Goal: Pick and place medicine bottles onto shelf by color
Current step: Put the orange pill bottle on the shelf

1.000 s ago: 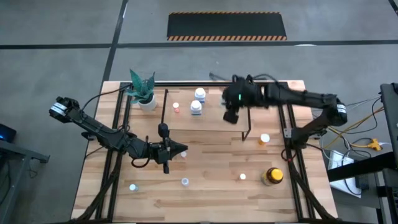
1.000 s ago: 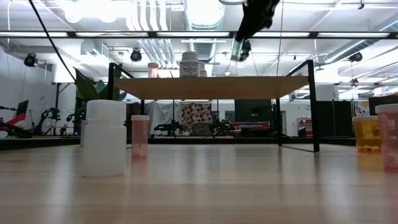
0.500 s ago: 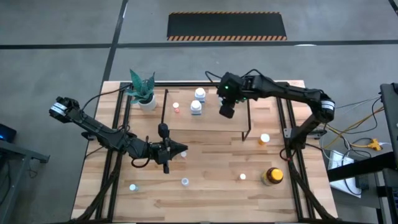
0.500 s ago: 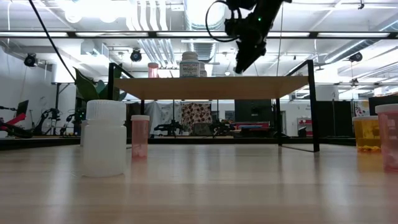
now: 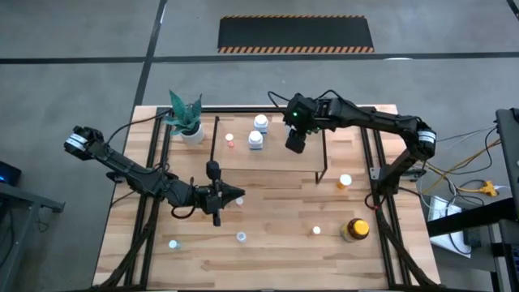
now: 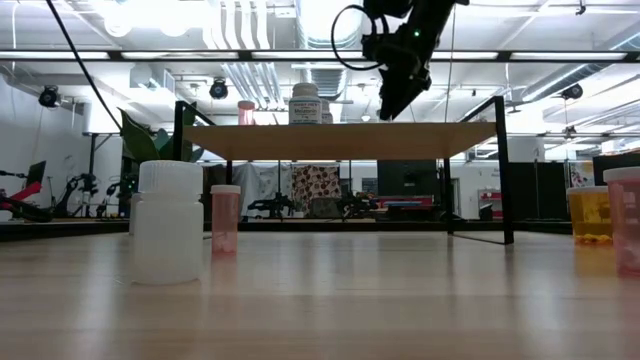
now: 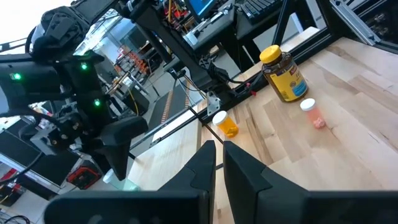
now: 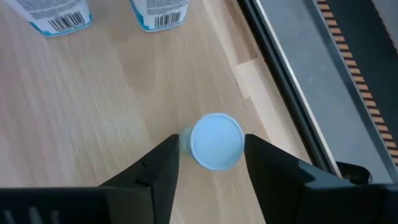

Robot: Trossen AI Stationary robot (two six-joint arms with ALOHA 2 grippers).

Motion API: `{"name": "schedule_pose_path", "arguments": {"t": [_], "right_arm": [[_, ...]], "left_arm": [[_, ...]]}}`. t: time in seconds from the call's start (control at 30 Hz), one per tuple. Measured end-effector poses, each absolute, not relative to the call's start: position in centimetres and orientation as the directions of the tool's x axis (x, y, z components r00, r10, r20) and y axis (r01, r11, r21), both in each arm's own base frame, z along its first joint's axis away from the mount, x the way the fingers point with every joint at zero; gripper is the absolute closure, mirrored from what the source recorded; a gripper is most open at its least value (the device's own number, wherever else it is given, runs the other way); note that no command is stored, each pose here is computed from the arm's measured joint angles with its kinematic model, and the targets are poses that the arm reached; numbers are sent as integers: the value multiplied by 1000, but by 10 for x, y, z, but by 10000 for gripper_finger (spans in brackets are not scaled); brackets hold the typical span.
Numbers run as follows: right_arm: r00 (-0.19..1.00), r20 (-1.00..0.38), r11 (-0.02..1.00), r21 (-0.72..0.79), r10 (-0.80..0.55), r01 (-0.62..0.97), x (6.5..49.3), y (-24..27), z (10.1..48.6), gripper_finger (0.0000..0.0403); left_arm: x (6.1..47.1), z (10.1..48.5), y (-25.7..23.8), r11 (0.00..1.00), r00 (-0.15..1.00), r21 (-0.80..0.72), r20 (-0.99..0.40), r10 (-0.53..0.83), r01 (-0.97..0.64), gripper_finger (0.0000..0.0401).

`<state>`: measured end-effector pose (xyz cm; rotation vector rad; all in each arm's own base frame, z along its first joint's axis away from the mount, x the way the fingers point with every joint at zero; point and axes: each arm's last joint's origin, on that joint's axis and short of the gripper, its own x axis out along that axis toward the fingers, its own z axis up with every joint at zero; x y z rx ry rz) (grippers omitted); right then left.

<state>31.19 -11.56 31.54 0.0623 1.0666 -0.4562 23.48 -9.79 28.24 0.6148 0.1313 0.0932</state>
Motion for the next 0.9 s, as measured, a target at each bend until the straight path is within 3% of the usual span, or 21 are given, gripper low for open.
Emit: {"name": "schedule_pose_path", "arguments": {"t": [0.33,0.6,0.77,0.9], "right_arm": [[420,-843,879,-119,-335,463,306,-112,348,217],[346,-901,846,-41,-262,532,276,-74,380,231],[365,-911,799,71,-192,597,252,-45,383,224],[331,-937,707,156,-116,690,232,-29,372,202]], "left_arm": [[235,282,-98,814,987,579,-95,126,-48,388],[235,282,-98,814,988,579,-95,126,-48,388],[235,282,-98,814,987,579,-95,126,-48,388],[235,282,-98,815,988,578,-95,126,-48,388]]}}
